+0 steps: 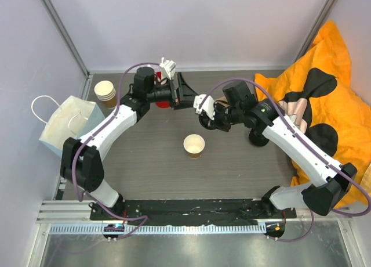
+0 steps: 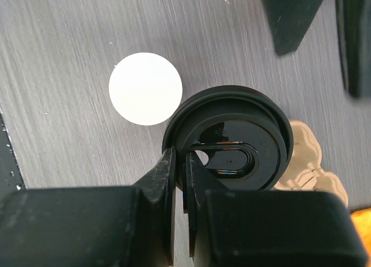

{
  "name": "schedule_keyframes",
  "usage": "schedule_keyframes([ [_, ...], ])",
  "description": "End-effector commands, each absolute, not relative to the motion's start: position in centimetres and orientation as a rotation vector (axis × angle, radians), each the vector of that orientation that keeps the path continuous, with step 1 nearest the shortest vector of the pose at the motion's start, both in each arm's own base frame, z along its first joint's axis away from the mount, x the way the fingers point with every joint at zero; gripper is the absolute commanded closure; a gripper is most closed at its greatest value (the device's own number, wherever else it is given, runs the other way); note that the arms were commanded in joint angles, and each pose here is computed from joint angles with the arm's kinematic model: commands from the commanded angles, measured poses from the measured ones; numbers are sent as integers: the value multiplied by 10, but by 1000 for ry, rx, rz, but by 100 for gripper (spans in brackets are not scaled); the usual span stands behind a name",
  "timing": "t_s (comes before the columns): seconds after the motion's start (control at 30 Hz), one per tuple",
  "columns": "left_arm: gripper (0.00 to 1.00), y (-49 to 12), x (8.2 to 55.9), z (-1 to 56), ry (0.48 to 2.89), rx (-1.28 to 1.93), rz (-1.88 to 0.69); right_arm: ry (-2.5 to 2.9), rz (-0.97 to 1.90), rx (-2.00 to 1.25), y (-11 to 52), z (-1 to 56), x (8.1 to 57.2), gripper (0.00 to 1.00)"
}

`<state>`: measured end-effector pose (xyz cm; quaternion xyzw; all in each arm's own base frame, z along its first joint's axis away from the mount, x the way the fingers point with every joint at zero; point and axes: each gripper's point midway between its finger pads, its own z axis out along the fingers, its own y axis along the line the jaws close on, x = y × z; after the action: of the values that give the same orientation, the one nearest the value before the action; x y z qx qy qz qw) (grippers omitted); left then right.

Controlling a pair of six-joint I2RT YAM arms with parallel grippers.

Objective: Pack the takeout coffee

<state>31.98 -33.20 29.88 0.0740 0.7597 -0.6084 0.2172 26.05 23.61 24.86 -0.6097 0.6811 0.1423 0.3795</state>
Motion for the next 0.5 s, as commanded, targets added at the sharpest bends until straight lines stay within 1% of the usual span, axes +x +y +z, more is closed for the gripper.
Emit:
schedule_keyframes([
  [0.0, 0, -300, 321, 327, 1999, 301, -1580, 1704, 412, -1570, 240, 275, 247, 91],
  [0.03, 0, -289, 328, 324, 1998, 292, -1524, 1700, 421, -1570, 241, 279, 247, 91],
  [0.17, 0, -253, 331, 313, 1979, 360, -1315, 1707, 469, -1576, 243, 282, 239, 91],
  [0.23, 0, -237, 327, 317, 1908, 482, -1187, 1716, 505, -1590, 245, 281, 234, 91],
  [0.27, 0, -231, 322, 312, 1917, 528, -1132, 1728, 517, -1594, 246, 280, 233, 91],
  [0.3, 0, -223, 322, 310, 1865, 637, -1014, 1761, 529, -1612, 246, 272, 232, 91],
  [0.33, 0, -218, 316, 314, 1833, 697, -951, 1776, 524, -1614, 247, 271, 233, 91],
  [0.37, 0, -211, 309, 305, 1866, 726, -911, 1796, 532, -1619, 249, 267, 232, 91],
  [0.4, 0, -204, 308, 299, 1833, 822, -821, 1832, 540, -1638, 251, 257, 231, 91],
  [0.47, 0, -193, 295, 291, 1854, 866, -758, 1883, 531, -1643, 254, 246, 230, 91],
])
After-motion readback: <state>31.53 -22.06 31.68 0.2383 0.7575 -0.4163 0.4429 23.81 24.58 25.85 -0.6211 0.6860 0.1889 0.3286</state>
